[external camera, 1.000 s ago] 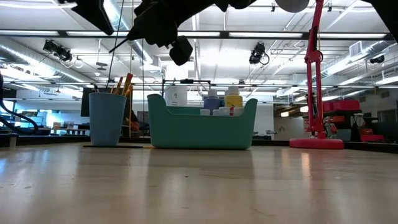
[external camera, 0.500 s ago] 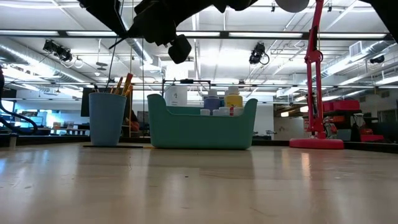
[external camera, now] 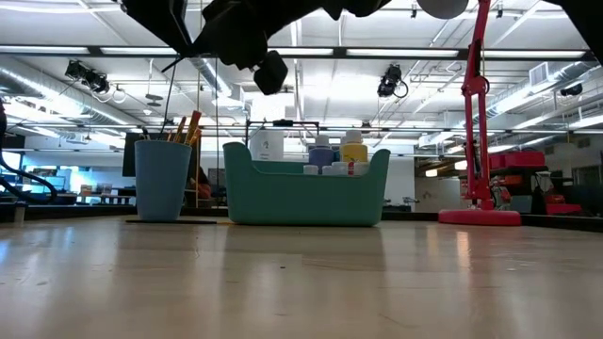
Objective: Pick & Place Paint Supplies
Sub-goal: Put the gold paint brush into the blue cup
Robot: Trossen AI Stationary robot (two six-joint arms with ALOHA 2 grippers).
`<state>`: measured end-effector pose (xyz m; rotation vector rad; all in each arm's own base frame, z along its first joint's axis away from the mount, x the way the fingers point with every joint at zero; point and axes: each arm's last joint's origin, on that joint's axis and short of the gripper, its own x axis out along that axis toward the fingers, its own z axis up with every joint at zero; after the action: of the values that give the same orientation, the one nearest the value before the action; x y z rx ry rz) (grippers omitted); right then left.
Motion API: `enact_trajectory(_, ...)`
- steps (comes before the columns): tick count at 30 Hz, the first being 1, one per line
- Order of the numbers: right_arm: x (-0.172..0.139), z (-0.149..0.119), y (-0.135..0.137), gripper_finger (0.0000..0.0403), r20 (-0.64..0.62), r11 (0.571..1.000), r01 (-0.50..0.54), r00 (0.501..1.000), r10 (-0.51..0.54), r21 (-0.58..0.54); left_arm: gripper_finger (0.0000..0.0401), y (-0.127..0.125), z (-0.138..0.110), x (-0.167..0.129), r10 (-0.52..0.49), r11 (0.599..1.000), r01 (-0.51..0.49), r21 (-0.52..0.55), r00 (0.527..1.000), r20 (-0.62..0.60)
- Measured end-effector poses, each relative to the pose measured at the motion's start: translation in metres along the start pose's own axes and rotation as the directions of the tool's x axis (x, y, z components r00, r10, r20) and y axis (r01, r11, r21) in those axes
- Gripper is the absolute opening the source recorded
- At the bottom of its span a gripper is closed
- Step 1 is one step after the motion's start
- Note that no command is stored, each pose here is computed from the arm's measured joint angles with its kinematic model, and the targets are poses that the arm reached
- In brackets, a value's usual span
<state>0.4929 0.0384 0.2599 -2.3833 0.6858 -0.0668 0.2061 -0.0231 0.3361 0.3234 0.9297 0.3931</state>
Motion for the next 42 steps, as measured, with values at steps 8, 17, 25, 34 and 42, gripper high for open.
enact_trajectory(8,0.0,-0.001,-0.002,0.0,0.005,0.999,0.03,1.0,-0.03,-0.031,0.0113,-0.002,0.0,0.0,-0.055,0.998,0.055,-0.023,0.998,-0.004)
enact_trajectory(17,0.0,-0.001,-0.002,0.0003,0.001,1.0,0.028,1.0,-0.028,-0.008,0.0019,-0.001,-0.001,0.0,-0.039,0.999,0.039,-0.024,0.999,-0.007)
enact_trajectory(25,0.0,0.001,0.0,0.0044,0.014,0.988,-0.006,1.0,0.004,0.152,0.0024,0.001,-0.005,0.0,0.036,0.997,-0.039,-0.069,0.998,-0.045)
enact_trajectory(34,-0.001,0.008,0.01,0.0072,0.043,0.877,-0.129,0.992,0.123,0.462,0.0016,0.01,-0.023,-0.004,0.275,0.936,-0.302,-0.183,0.948,-0.158)
enact_trajectory(42,-0.018,0.011,0.018,0.0043,-0.175,0.796,-0.265,0.892,0.417,0.544,0.0019,0.025,-0.045,-0.02,0.435,0.853,-0.48,-0.205,0.871,-0.229)
